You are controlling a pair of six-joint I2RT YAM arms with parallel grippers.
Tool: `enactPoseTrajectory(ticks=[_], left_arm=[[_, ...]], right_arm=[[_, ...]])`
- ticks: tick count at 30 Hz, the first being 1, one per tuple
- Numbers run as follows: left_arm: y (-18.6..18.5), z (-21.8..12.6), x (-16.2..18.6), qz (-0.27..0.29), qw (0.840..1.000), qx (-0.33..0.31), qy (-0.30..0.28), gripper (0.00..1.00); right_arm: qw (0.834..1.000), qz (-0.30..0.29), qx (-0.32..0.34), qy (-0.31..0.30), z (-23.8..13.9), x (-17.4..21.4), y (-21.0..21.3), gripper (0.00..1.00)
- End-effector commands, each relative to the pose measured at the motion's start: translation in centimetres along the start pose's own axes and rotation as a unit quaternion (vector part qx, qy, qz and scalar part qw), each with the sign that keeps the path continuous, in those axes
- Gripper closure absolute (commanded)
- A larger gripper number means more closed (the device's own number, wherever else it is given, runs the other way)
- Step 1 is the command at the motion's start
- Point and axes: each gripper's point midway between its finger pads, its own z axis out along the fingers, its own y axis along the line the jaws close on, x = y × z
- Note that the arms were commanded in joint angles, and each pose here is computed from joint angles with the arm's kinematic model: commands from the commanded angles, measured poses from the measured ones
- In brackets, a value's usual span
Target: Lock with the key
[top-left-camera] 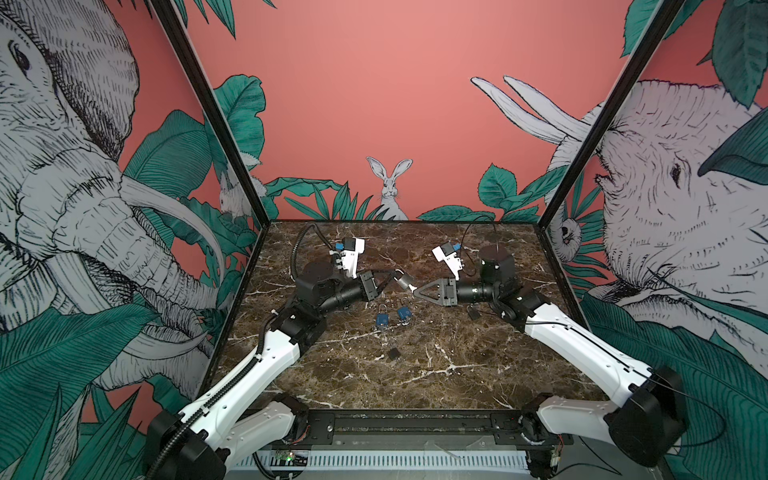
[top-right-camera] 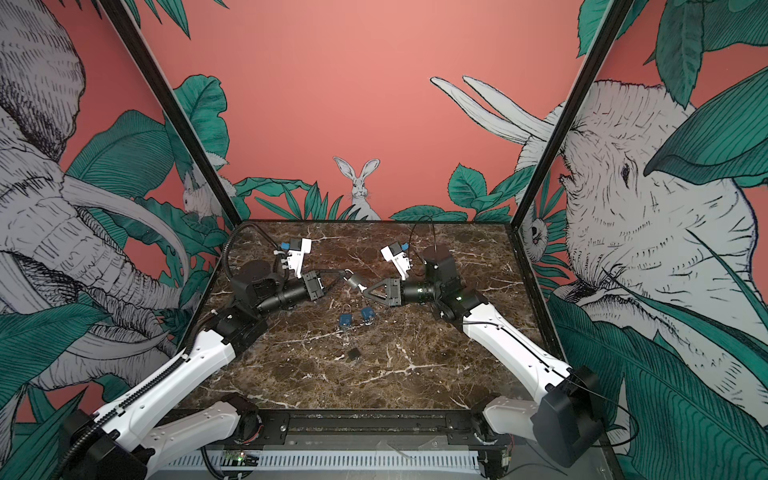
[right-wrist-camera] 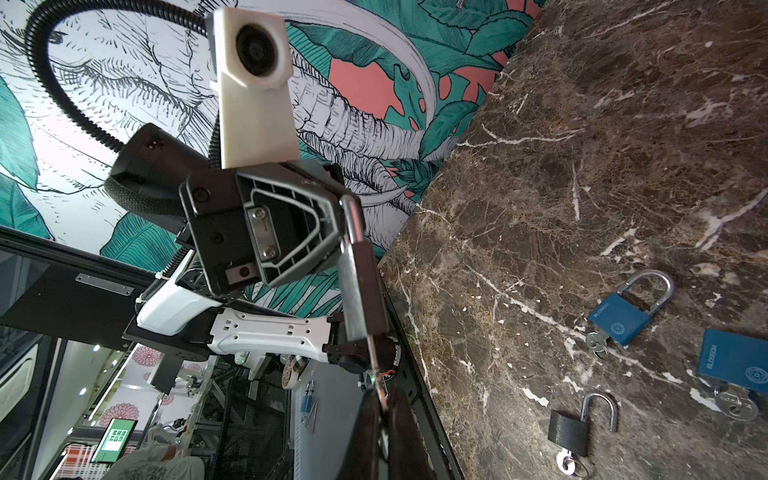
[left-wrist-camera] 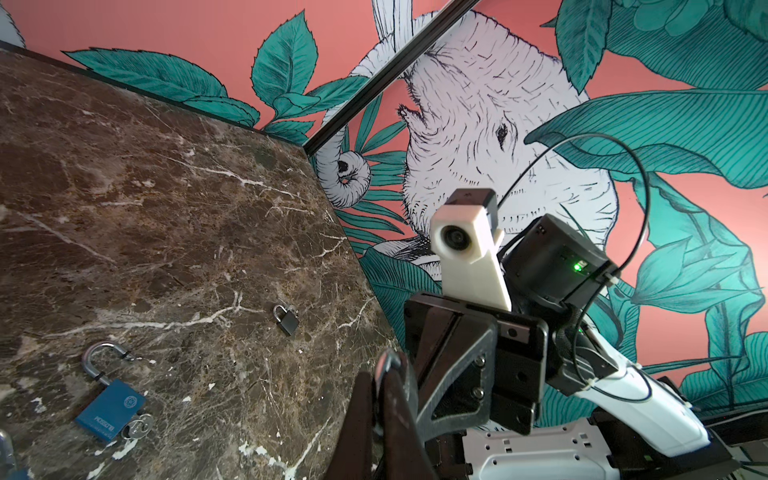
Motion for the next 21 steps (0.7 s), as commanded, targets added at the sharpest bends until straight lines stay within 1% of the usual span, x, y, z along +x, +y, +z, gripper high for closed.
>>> enactPoseTrajectory(ticks=[1, 5, 9, 12, 15, 18, 21], left_arm=[[-3.1, -2.4, -5.5, 0.033, 0.993, 0.029, -0.111, 1.0], [-3.0, -2.5, -5.5, 0.029, 0.993, 0.034, -0.112, 1.0], [-2.7, -1.8, -4.7, 0.029, 0.996, 0.028, -0.08, 1.0], [-2.2, -1.1, -3.7, 0.024, 0.998, 0.025, -0.044, 1.0], [-1.2, -0.3, -2.2, 0.014, 1.0, 0.015, -0.005, 1.0], [-0.3, 0.4, -0.7, 0.005, 1.0, 0.01, 0.016, 1.0], [0.0, 1.5, 1.3, 0.009, 0.999, 0.003, 0.047, 1.0]], right_arm=[[0.999, 0.029, 0.006, 0.012, -0.5, 1.2, -0.5, 1.0], [0.999, 0.031, 0.006, 0.009, -0.6, 1.1, -0.6, 1.0], [0.999, 0.03, 0.023, -0.006, -1.2, 0.6, -1.0, 1.0], [0.998, 0.031, 0.056, -0.023, -2.2, 0.2, -1.9, 1.0], [0.993, 0.034, 0.103, -0.047, -3.8, -0.3, -3.2, 1.0], [0.986, 0.038, 0.141, -0.075, -5.8, -0.8, -4.0, 1.0], [0.977, 0.039, 0.178, -0.11, -8.1, -1.2, -4.4, 1.0]])
